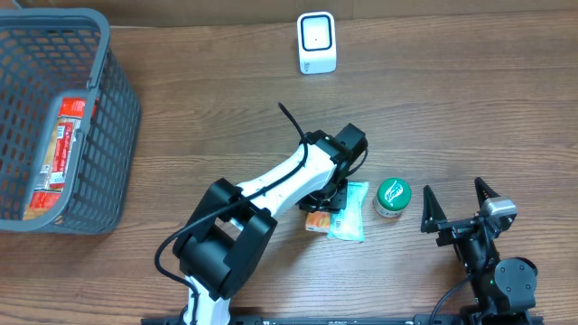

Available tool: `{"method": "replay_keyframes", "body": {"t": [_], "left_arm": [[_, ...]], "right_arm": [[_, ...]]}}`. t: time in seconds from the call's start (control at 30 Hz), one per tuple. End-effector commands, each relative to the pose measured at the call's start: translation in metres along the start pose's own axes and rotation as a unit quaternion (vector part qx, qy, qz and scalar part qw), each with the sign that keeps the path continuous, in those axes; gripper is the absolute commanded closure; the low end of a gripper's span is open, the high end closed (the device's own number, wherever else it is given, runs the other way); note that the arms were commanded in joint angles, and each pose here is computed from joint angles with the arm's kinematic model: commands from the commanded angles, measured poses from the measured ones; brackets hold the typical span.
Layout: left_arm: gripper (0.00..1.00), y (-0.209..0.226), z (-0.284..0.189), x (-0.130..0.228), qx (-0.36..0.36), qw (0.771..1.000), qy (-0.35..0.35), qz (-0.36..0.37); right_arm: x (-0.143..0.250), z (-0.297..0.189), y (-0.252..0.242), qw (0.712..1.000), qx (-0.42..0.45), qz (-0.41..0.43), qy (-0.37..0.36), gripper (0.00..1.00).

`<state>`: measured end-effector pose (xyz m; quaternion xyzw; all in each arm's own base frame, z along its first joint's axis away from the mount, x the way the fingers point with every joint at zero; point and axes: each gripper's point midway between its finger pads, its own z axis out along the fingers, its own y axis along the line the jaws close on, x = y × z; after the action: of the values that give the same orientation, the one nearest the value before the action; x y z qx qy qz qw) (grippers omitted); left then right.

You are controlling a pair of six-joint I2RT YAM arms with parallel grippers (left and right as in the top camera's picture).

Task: Scan the item barcode
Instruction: 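Lower the items onto the table and open the left gripper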

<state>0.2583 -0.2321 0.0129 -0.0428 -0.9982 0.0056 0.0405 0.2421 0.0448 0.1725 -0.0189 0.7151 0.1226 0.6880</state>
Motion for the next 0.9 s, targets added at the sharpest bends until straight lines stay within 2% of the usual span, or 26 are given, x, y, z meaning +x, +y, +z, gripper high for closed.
{"method": "replay_keyframes", "body": {"t": [0.0, 0.17, 0.27, 0.7, 0.73, 0.8, 0.83, 0.87], "left_arm": [[0.62, -0.032, 0.001, 0.013, 0.083, 0.995, 0.039, 0.032], [0.6, -0.059, -0.003, 0.014, 0.141, 0.988, 0.038, 0.052], [0.55, -0.058, -0.002, 0.011, 0.132, 0.989, 0.028, 0.055], [0.52, -0.041, -0.001, -0.012, 0.104, 0.993, -0.012, 0.055], [0.47, -0.042, -0.001, -0.014, 0.107, 0.993, -0.016, 0.056], [0.13, -0.046, -0.002, -0.017, 0.112, 0.992, -0.024, 0.058], [0.0, -0.047, -0.002, -0.018, 0.115, 0.991, -0.025, 0.059], [0.0, -0.047, -0.002, -0.018, 0.115, 0.991, -0.026, 0.059]], "right_arm": [[0.002, 0.0, -0.001, 1.0, 0.002, 0.001, -0.001, 0.0], [0.002, 0.0, -0.001, 1.0, 0.002, 0.001, -0.001, 0.0], [0.002, 0.0, -0.001, 1.0, 0.002, 0.001, -0.001, 0.0], [0.002, 0.0, -0.001, 1.0, 0.002, 0.001, -0.001, 0.0], [0.002, 0.0, -0.001, 1.0, 0.002, 0.001, -0.001, 0.0], [0.002, 0.0, -0.001, 1.0, 0.002, 0.001, -0.001, 0.0], [0.002, 0.0, -0.001, 1.0, 0.002, 0.001, -0.001, 0.0], [0.002, 0.0, -0.001, 1.0, 0.002, 0.001, -0.001, 0.0]]}}
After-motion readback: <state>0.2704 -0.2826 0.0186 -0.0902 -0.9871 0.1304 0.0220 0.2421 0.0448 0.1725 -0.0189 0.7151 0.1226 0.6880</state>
